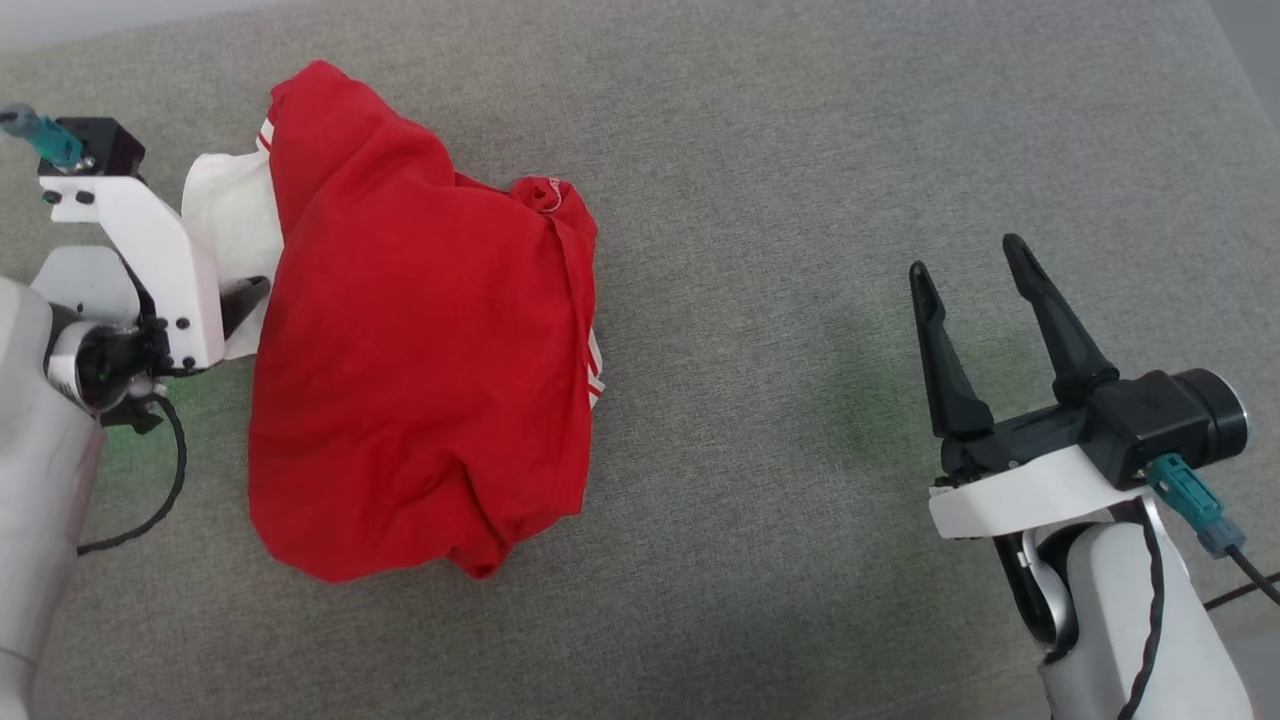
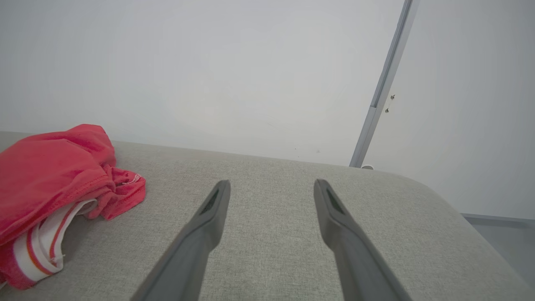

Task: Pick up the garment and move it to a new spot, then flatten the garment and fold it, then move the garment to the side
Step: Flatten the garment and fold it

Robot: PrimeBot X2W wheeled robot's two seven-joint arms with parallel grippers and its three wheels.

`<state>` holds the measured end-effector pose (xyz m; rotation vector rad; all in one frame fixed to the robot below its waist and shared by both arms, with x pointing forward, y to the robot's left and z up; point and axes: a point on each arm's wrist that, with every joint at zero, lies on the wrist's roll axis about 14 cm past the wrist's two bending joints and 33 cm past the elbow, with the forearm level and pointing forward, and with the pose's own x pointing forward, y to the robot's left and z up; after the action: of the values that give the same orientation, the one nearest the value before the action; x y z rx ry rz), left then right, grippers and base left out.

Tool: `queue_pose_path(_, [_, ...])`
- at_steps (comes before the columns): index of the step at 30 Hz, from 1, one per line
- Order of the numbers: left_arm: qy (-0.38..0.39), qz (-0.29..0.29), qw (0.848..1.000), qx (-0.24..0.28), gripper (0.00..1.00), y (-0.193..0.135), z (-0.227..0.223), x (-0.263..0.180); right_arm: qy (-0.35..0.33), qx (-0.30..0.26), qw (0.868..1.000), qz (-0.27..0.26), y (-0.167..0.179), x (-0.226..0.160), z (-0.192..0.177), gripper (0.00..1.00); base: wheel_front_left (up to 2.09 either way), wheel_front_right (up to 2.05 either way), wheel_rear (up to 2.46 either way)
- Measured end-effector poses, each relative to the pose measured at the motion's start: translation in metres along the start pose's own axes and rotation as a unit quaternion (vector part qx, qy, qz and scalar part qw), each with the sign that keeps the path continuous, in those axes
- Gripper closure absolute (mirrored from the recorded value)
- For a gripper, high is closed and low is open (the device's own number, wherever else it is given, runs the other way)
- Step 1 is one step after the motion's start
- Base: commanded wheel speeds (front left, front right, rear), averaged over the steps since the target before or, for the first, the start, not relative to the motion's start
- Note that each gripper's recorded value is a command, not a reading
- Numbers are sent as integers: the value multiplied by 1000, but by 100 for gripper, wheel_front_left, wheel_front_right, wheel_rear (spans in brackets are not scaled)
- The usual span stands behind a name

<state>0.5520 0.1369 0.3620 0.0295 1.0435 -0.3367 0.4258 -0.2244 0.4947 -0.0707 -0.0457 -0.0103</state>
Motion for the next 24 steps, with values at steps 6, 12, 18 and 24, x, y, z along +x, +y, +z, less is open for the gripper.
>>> queue_pose_path(6, [8, 2, 1000, -16, 100, 9, -1, 0, 0, -1, 1000, 1, 0, 5, -2, 0, 0, 0, 0])
queue_pose_path(12, [-18, 12, 1000, -23, 100, 21, 4, -15, -7, 1, 1000, 11, 8, 11, 1, 0, 0, 0, 0])
queue_pose_path(18, [-19, 50, 998, -42, 100, 57, -19, -43, -21, 1, 999, 26, 17, 16, 10, 0, 0, 0, 0])
queue_pose_path(24, [7, 83, 994, -75, 100, 79, -66, -68, -32, 4, 999, 41, 27, 18, 17, 0, 0, 0, 0])
